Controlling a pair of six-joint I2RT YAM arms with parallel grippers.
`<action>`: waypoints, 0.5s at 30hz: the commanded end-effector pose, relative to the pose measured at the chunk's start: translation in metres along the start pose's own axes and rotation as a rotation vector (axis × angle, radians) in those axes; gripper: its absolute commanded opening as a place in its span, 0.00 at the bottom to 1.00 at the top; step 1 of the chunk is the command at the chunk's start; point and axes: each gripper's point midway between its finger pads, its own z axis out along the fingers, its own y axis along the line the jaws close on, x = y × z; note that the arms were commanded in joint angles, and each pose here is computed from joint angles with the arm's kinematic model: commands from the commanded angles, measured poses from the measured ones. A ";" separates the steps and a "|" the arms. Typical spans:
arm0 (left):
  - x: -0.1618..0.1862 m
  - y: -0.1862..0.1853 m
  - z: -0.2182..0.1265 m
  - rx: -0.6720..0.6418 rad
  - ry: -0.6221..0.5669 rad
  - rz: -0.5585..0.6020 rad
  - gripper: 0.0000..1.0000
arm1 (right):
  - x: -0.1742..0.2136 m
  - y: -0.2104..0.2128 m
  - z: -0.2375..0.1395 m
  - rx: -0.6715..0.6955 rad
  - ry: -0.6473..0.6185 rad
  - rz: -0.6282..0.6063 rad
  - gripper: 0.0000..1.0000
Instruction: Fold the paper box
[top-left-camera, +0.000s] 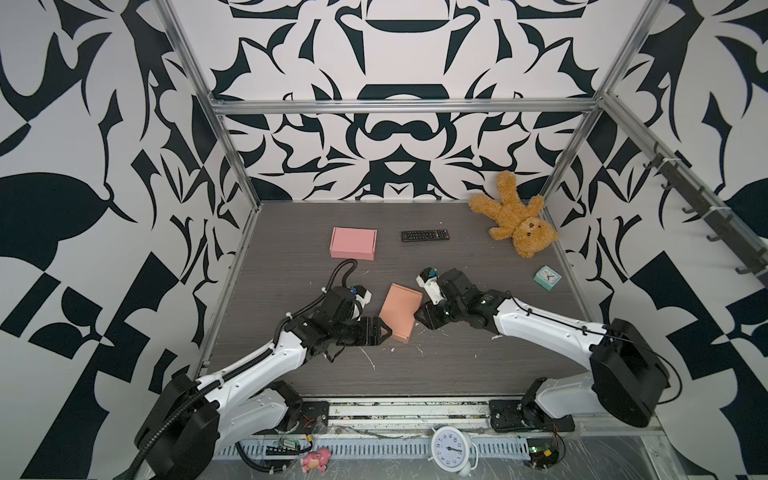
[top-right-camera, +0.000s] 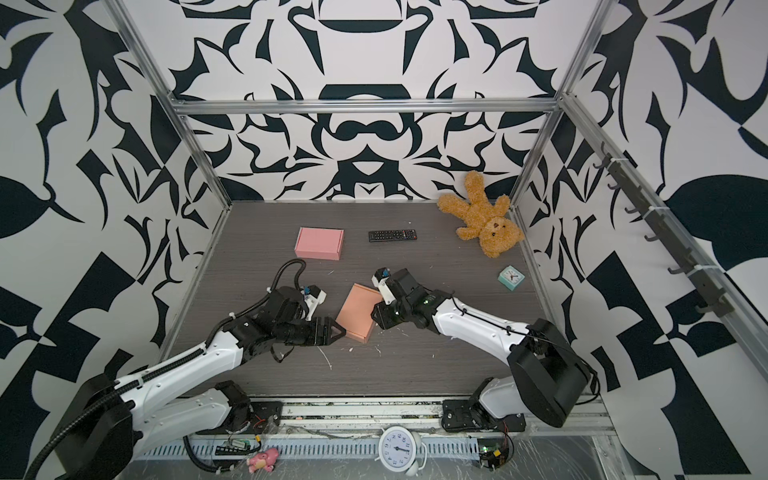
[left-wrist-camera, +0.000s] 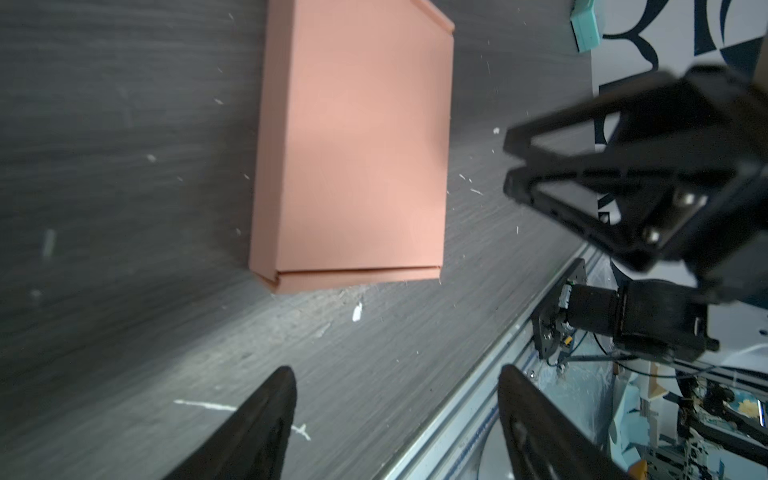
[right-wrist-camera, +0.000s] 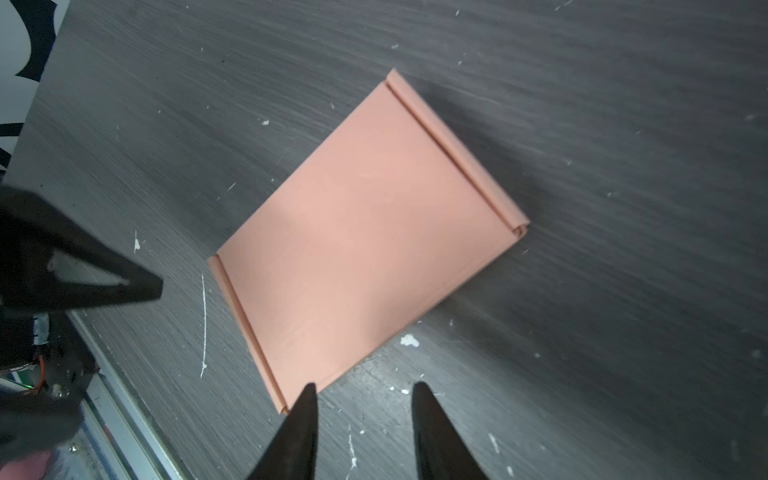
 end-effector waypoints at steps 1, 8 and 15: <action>0.014 0.004 0.001 -0.028 0.012 -0.055 0.79 | -0.028 0.011 -0.005 -0.075 -0.024 -0.046 0.48; 0.015 -0.005 0.014 -0.009 0.010 -0.049 0.79 | -0.066 -0.010 0.012 -0.059 -0.036 -0.041 0.63; 0.010 -0.011 0.031 0.018 0.008 -0.045 0.80 | -0.089 -0.027 0.038 -0.045 -0.014 -0.026 0.69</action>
